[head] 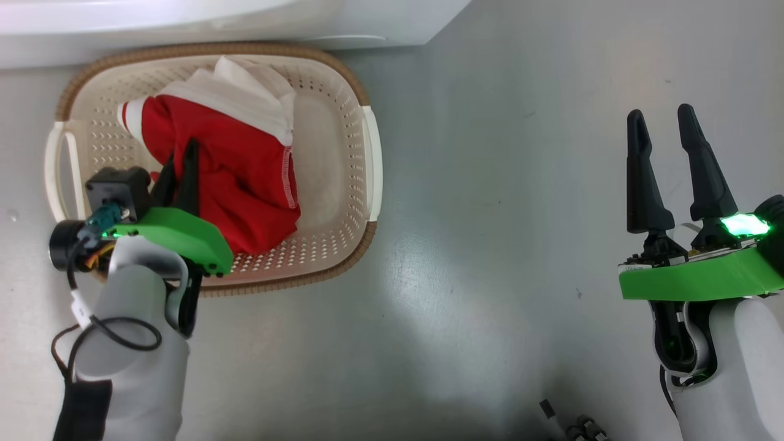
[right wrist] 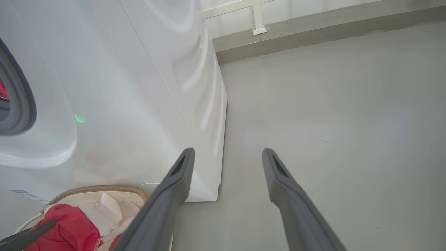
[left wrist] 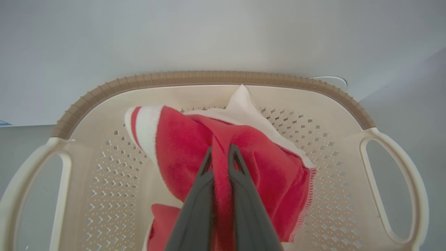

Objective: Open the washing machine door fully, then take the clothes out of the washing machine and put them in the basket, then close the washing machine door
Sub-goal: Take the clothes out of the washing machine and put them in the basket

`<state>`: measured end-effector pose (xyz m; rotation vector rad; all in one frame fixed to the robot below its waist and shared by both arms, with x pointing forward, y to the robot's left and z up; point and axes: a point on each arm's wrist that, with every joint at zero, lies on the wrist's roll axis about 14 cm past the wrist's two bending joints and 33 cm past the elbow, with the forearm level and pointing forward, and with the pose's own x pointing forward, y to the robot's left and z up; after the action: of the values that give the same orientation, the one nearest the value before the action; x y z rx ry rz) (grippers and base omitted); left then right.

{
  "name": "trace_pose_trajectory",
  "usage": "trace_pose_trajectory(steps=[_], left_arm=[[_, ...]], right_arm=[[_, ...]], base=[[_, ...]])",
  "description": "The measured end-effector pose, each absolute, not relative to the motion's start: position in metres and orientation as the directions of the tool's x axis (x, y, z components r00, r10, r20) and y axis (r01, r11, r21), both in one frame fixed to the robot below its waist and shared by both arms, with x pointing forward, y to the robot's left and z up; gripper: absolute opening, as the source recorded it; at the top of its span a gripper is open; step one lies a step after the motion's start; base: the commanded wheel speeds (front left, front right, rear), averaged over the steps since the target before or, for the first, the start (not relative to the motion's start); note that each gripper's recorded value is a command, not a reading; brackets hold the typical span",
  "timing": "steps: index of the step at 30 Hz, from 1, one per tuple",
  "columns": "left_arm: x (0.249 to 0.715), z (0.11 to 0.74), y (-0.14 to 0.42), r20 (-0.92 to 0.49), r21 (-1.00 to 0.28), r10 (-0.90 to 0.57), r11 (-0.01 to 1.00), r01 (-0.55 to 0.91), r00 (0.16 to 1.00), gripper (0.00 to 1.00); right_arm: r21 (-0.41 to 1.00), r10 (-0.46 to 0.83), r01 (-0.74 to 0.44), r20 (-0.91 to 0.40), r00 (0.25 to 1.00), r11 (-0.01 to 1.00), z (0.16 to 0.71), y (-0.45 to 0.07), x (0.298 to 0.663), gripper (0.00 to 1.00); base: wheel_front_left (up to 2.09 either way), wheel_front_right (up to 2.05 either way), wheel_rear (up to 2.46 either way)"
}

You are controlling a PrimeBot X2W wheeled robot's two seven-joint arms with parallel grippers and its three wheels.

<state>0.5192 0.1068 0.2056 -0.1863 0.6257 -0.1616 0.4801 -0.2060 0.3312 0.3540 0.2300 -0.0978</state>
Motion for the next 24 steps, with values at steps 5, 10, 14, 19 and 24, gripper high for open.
trace_pose_trajectory(steps=[5,10,14,19,24], left_arm=[[0.519,0.194,0.107,-0.591,-0.217,-0.205,0.972,0.091,0.78,0.2],[0.519,0.197,0.11,-0.593,-0.214,-0.198,0.973,0.084,0.781,1.0],[0.521,0.205,0.114,-0.582,-0.21,-0.187,0.975,0.076,0.792,1.0],[0.522,0.22,0.12,-0.56,-0.205,-0.17,0.977,0.064,0.811,1.0],[0.515,0.237,0.124,-0.538,-0.201,-0.163,0.978,0.061,0.827,1.0]], right_arm=[[0.329,-0.056,0.137,-0.246,0.968,0.934,0.326,-0.207,0.482,1.0],[0.332,-0.053,0.131,-0.233,0.971,0.934,0.331,-0.206,0.485,1.0],[0.336,-0.053,0.126,-0.219,0.974,0.933,0.337,-0.205,0.486,1.0],[0.342,-0.046,0.113,-0.199,0.979,0.933,0.347,-0.202,0.488,1.0],[0.346,-0.039,0.1,-0.179,0.983,0.933,0.36,-0.199,0.486,1.0]], base=[[0.0,0.0,0.0],[0.0,0.0,0.0],[0.0,0.0,0.0],[0.0,0.0,0.0],[0.0,0.0,0.0]])
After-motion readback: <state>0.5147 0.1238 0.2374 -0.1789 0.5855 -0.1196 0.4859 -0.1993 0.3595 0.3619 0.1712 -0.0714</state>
